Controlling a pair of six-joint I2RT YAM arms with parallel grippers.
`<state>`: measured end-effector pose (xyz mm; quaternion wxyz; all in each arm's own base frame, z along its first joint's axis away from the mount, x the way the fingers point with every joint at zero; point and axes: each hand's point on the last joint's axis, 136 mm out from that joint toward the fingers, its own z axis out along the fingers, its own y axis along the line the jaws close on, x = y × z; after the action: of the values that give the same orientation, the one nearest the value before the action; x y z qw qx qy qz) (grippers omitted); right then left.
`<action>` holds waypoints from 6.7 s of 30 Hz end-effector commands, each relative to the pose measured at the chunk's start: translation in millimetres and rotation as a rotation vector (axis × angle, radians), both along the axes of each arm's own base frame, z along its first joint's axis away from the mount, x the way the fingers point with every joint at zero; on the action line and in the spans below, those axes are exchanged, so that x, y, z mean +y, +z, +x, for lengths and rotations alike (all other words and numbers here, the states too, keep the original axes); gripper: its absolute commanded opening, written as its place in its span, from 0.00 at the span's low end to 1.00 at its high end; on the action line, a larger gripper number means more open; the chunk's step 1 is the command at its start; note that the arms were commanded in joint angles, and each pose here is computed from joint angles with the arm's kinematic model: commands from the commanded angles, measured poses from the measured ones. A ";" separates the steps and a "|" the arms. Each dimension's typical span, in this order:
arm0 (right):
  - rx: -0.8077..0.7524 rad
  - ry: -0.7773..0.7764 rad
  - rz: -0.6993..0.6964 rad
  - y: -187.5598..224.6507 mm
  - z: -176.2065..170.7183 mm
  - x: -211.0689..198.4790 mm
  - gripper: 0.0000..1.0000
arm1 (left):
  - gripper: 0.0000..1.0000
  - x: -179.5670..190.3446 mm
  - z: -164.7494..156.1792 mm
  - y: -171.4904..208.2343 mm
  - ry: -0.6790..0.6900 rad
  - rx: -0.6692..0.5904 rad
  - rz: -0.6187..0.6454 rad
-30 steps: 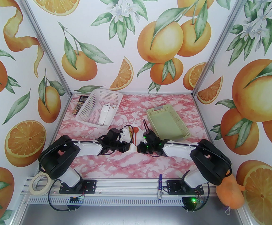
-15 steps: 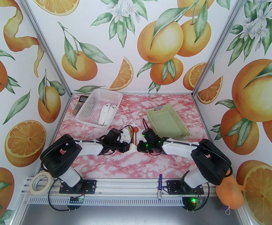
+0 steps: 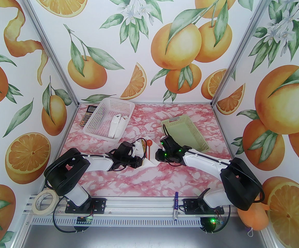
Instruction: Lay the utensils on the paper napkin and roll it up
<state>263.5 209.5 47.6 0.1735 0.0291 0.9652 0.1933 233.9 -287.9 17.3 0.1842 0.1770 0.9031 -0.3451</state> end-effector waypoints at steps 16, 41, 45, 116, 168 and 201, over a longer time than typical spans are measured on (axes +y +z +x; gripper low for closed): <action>-0.014 -0.119 -0.187 -22.8 29.4 -40.4 0.58 | 0.13 4.3 0.0 -5.4 0.014 0.007 0.014; 0.022 -0.028 0.057 -13.2 20.9 20.7 0.61 | 0.13 3.9 0.4 -4.6 0.015 0.005 0.013; 0.019 -0.025 0.121 -5.2 13.7 24.9 0.61 | 0.13 3.8 0.2 -4.7 0.013 0.006 0.014; -0.086 0.010 0.367 46.1 24.1 44.2 0.01 | 0.13 7.5 2.3 -6.5 0.024 0.003 0.035; 0.025 0.011 0.561 -13.3 12.7 120.4 0.00 | 0.13 9.4 0.7 -6.4 0.033 0.003 0.034; 0.076 0.000 0.476 -48.6 1.4 106.7 0.39 | 0.29 54.6 33.7 48.7 0.300 0.036 -0.248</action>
<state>284.7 333.2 44.7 0.1664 0.0637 0.8645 0.4700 260.3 -227.3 46.8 0.2203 0.0212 0.8966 -0.3836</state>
